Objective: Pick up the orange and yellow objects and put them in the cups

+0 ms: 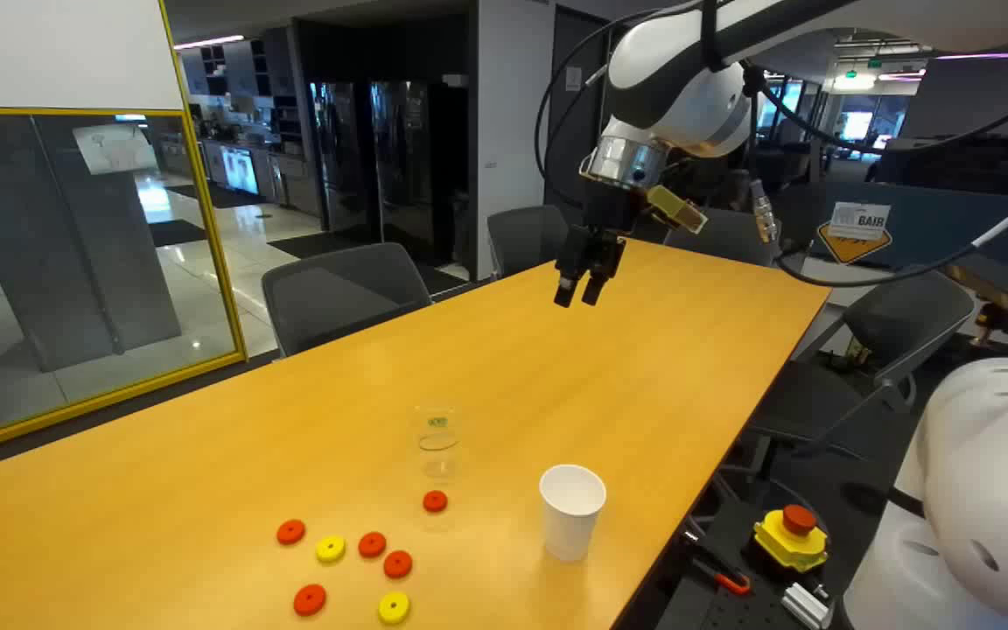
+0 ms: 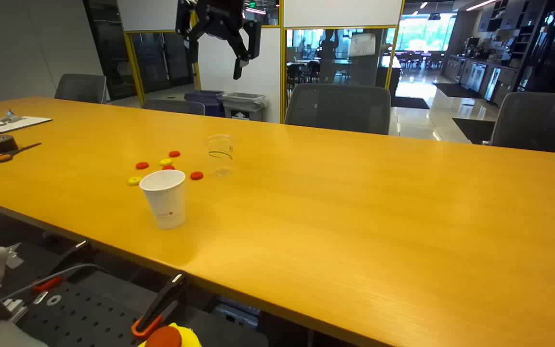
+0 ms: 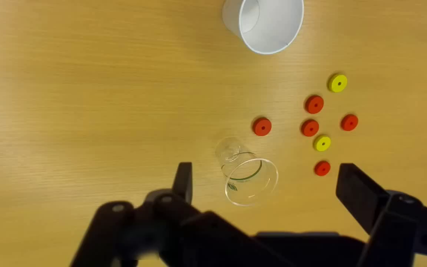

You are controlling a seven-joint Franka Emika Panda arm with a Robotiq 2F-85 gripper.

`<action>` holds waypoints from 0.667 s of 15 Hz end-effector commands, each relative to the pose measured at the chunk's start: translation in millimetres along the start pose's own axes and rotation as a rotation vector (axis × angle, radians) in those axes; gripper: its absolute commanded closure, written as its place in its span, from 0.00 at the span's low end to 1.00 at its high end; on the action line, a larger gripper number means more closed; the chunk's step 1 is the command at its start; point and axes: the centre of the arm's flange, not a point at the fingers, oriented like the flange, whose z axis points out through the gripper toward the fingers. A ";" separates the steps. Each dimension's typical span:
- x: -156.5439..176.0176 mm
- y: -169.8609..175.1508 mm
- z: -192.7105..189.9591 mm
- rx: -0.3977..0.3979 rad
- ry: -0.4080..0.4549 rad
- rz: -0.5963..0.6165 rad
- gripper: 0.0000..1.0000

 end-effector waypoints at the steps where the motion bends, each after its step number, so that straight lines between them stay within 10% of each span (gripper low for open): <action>1: 0.7 0.0 -1.6 -0.001 0.003 -0.001 0.00; 10: 7.9 -28.1 24.5 -0.047 0.012 0.016 0.00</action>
